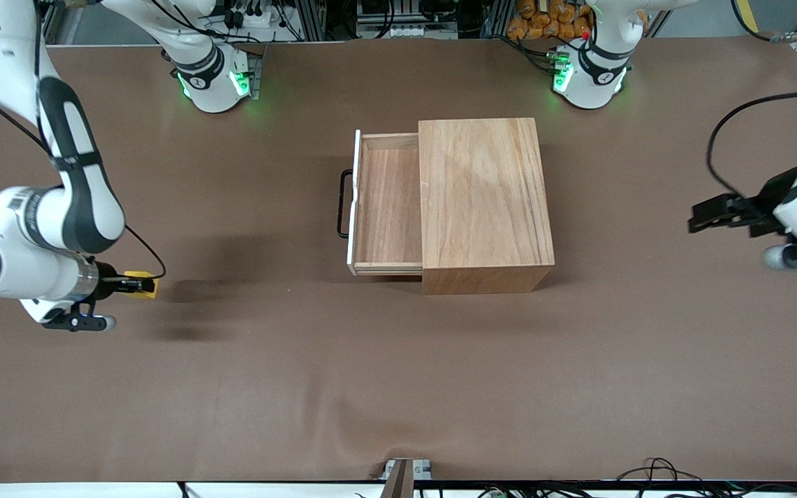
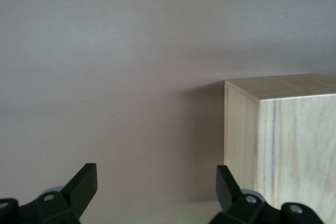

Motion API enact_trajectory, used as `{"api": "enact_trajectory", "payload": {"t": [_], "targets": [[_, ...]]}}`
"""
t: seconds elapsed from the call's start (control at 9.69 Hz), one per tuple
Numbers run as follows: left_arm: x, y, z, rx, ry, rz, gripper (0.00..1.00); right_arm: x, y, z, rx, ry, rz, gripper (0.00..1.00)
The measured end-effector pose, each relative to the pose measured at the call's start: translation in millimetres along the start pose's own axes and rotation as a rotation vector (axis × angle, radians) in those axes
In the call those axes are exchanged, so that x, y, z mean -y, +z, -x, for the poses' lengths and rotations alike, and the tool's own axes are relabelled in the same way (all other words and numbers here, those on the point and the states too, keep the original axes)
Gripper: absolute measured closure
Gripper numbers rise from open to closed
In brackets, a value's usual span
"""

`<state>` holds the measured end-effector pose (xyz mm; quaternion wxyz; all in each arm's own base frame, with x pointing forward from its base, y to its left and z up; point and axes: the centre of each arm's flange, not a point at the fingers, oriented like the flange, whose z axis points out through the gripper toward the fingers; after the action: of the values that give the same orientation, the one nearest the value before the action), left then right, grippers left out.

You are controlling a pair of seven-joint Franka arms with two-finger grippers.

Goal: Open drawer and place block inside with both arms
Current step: 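Carry the yellow cube with the right gripper over the open drawer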

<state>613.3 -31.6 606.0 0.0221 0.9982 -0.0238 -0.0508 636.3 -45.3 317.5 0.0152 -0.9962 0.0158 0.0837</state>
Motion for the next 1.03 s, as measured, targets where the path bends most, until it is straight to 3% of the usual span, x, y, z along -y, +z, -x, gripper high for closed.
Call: {"api": "enact_trajectory", "payload": {"t": [0.21,0.52,0.83,1.03], "targets": [[15.4,-12.3,35.3,0.007,-0.027,-0.003,0.0,51.5,-47.6,17.9,0.004,-0.076,0.007,0.44],[19.1,-16.6,85.1,0.021,-0.04,-0.005,0.0,161.5,-71.8,46.3,0.018,-0.11,-0.057,0.44],[24.6,-29.3,91.4,-0.035,-0.049,-0.032,0.0,244.3,-68.7,70.7,0.03,-0.028,-0.054,0.44],[33.1,-32.9,87.3,-0.057,-0.059,-0.065,0.0,312.7,-66.9,94.5,0.011,0.046,-0.084,0.44]]}}
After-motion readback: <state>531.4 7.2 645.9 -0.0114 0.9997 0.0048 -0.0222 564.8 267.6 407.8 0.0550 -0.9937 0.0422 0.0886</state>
